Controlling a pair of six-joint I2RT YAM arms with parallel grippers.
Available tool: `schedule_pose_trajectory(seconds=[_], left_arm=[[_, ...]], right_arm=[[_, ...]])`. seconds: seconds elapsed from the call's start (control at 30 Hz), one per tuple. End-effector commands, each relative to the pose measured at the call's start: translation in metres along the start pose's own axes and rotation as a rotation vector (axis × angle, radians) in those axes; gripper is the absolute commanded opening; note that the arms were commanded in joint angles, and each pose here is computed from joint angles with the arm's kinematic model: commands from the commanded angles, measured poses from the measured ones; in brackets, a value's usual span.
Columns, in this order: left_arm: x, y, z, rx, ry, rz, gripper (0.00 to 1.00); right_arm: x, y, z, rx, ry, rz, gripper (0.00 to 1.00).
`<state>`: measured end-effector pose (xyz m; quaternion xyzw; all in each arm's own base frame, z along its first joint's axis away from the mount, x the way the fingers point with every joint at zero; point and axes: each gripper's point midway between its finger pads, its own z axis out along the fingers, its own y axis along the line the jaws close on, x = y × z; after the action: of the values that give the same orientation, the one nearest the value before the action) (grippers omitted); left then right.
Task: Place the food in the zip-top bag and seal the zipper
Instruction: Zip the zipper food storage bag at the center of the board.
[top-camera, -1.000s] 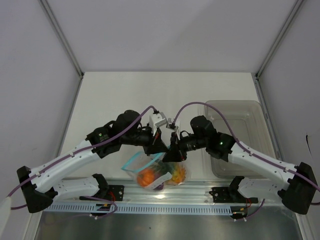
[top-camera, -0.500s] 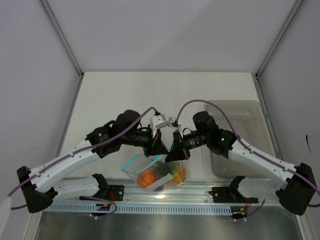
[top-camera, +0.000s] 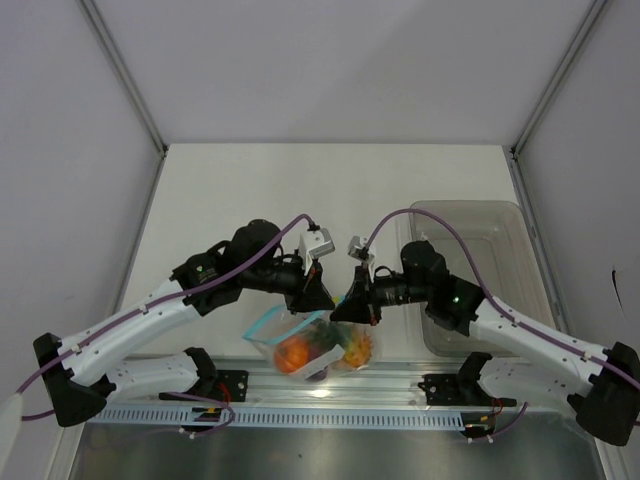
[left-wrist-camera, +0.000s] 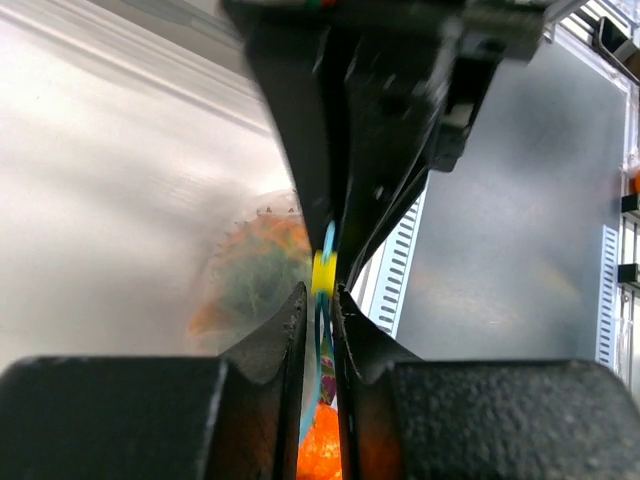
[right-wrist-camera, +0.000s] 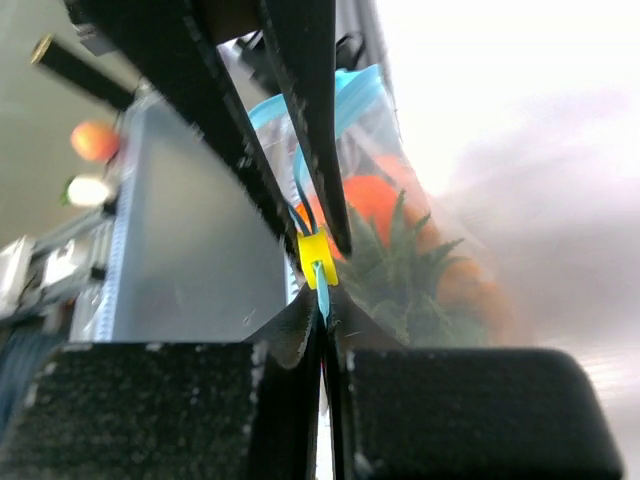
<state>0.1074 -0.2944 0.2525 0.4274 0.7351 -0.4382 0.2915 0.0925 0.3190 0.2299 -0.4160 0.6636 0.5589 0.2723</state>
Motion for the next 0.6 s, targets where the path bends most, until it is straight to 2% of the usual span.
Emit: schedule_pose_trajectory(seconds=[0.0, 0.3, 0.57], left_arm=[[-0.007, 0.005, -0.007, -0.042, -0.016, 0.008, 0.17], [-0.004, 0.004, -0.005, -0.029, 0.003, -0.003, 0.01], [-0.005, 0.008, -0.008, -0.057, -0.004, 0.002, 0.01]], right_arm=[[-0.041, -0.003, -0.013, 0.113, -0.225, -0.057, 0.00], [-0.052, -0.010, -0.025, 0.193, -0.297, -0.029, 0.00], [-0.045, -0.009, -0.020, 0.159, -0.266, -0.019, 0.00]])
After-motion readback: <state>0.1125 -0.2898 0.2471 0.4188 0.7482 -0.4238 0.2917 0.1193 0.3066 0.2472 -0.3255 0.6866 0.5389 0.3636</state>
